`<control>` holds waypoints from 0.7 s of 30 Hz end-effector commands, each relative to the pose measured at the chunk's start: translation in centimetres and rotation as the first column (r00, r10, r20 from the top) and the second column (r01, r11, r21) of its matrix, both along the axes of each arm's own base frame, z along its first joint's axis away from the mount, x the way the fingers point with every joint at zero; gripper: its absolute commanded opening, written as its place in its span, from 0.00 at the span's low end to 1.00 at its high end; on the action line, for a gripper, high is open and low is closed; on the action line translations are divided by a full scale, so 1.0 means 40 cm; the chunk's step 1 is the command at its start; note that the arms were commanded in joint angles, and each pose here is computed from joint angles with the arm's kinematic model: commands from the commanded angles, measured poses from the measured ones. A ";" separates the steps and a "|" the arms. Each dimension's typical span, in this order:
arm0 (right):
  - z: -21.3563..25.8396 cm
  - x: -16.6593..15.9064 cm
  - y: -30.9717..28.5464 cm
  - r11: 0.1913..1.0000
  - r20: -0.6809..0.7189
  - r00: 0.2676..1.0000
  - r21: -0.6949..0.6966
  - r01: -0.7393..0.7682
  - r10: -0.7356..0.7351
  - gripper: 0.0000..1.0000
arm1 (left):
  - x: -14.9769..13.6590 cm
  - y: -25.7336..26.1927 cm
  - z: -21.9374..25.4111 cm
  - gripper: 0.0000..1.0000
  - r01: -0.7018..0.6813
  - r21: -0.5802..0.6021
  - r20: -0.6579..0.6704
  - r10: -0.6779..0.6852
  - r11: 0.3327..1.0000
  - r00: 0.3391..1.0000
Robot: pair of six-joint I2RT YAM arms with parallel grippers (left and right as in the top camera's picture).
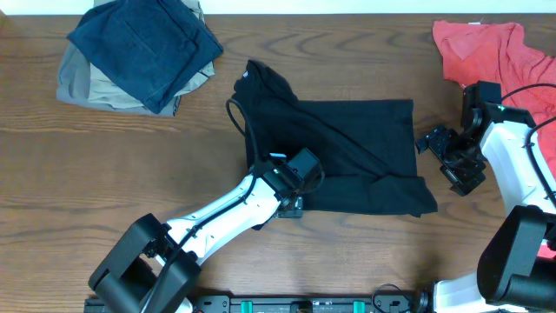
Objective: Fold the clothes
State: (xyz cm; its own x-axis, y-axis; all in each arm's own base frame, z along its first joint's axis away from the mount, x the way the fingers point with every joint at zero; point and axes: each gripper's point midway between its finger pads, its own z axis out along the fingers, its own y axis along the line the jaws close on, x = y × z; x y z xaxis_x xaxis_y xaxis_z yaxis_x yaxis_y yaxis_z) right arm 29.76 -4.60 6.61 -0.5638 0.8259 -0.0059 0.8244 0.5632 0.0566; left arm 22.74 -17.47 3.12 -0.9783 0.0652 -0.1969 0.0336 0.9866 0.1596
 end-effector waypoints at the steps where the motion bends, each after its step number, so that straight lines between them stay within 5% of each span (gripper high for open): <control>1: 0.013 0.002 -0.002 1.000 0.017 1.000 -0.002 -0.005 0.005 0.99 | 0.047 0.059 0.039 0.98 -0.043 0.137 0.125 0.026 0.990 0.992; 6: 0.013 0.002 -0.002 1.000 0.017 1.000 -0.001 -0.005 0.005 0.99 | 0.050 0.038 0.059 0.98 -0.016 0.116 0.103 0.004 0.993 0.995; 18: 0.013 0.002 -0.002 1.000 0.018 1.000 -0.001 -0.005 0.005 0.99 | 0.064 -0.177 0.079 0.98 0.117 -0.257 0.049 -0.108 0.959 0.993; 21: 0.013 0.002 -0.002 1.000 0.017 1.000 -0.002 -0.005 0.005 0.99 | 0.065 -0.190 0.061 0.98 0.121 -0.262 0.040 -0.114 0.957 0.993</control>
